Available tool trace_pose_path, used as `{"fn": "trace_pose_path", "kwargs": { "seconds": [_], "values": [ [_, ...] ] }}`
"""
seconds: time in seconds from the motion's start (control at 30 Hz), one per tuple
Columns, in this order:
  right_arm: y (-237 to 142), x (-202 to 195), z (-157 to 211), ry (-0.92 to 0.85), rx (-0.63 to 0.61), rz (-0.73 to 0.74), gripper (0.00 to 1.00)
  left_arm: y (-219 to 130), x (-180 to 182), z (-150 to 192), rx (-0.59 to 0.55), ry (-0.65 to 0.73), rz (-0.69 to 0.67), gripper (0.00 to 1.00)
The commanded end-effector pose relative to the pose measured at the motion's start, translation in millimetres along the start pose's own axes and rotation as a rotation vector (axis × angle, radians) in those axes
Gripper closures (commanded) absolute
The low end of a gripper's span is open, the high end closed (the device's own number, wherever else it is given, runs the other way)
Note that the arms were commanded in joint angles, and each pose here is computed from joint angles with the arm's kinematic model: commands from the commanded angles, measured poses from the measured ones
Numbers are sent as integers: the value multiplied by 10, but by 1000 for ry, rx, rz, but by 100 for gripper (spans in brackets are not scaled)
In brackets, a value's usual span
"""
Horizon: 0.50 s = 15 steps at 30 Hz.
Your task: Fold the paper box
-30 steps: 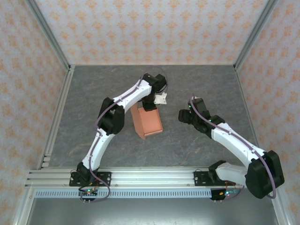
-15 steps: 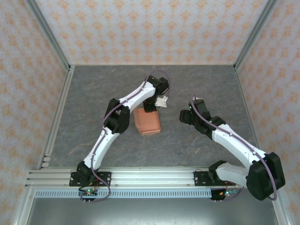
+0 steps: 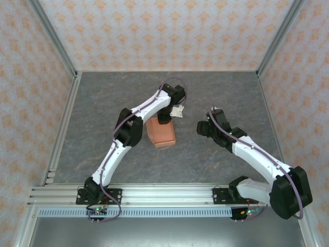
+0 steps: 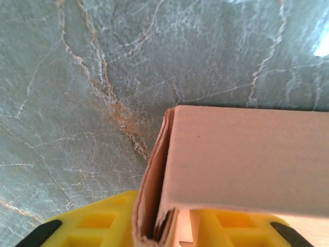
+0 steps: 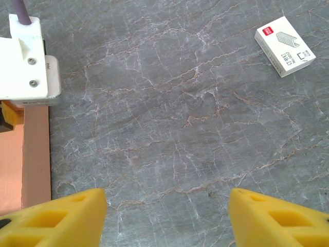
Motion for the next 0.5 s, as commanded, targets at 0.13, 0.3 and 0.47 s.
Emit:
{"fn": "trace_pose_path", "kwargs": {
  "seconds": [0.13, 0.3, 0.47],
  "values": [
    [33, -30, 24, 17, -4, 10, 36, -223, -60, 25, -25, 25, -7, 60],
    [46, -22, 25, 18, -1, 5, 36, -325, -47, 59, -43, 15, -19, 52],
    [45, -8, 15, 18, -4, -4, 36, -479, -2, 118, -71, -17, -48, 45]
  ]
}}
Point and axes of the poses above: each hand's point on the last joint's axis, 136 mm out from that joint toward the fingers, its own y axis out along the fingers, its own x axis along the line the jaws close on, z = x × y, the point moved 9 cm from there along -y, back along the fingers, and after that the axes turned 3 degrees about y, right-handed, at the moved point
